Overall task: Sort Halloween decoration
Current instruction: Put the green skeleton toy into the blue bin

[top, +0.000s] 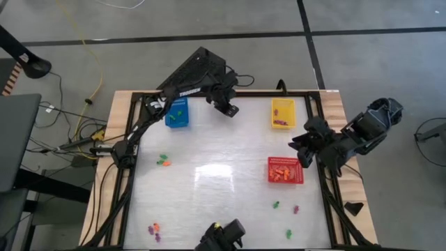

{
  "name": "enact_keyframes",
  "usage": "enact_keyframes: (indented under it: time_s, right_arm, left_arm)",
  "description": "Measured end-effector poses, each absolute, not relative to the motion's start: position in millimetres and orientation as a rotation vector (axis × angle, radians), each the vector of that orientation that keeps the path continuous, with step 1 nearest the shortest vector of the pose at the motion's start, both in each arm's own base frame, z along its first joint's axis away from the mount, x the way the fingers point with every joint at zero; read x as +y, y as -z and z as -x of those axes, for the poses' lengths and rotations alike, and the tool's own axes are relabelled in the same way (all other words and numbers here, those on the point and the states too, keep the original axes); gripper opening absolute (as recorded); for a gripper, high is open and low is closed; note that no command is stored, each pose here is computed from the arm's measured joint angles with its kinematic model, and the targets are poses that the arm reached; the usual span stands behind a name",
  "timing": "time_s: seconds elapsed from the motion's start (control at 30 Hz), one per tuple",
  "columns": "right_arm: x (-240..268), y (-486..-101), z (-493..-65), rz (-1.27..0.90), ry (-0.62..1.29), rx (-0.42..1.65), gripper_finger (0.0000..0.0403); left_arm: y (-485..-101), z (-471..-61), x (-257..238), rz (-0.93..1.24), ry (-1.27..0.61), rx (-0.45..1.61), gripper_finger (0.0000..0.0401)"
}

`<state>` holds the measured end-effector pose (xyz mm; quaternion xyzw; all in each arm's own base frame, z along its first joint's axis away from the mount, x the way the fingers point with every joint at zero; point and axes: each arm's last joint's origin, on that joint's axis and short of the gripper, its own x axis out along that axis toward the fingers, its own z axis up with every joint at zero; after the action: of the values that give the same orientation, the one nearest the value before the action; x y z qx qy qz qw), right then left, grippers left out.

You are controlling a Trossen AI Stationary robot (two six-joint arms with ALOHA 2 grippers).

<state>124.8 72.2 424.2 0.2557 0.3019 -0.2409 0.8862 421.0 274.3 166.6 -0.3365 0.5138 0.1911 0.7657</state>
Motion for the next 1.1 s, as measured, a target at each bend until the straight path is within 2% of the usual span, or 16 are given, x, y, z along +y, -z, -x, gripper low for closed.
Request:
enact_keyframes:
  time_s: [0.3, 0.43, 0.7, 1.1]
  right_arm:
    - [77.1, -424.3, -122.0, -0.542, 0.476, 0.625, 0.0152]
    - [77.1, -424.3, -122.0, -0.544, 0.476, 0.625, 0.0152]
    - [76.9, -424.4, -121.8, -0.544, 0.476, 0.625, 0.0152]
    - [76.8, -424.5, -121.6, -0.531, 0.470, 0.628, 0.0152]
  left_arm:
    - [-167.8, -425.1, 276.2, 0.727, -0.584, 1.071, 0.0167]
    - [-169.2, -428.0, 278.3, 0.721, -0.602, 1.029, 0.0204]
    - [-169.4, -428.1, 280.5, 0.692, -0.671, 1.016, 0.0213]
    - [-169.3, -430.1, 284.1, 0.680, -0.650, 0.984, 0.0213]
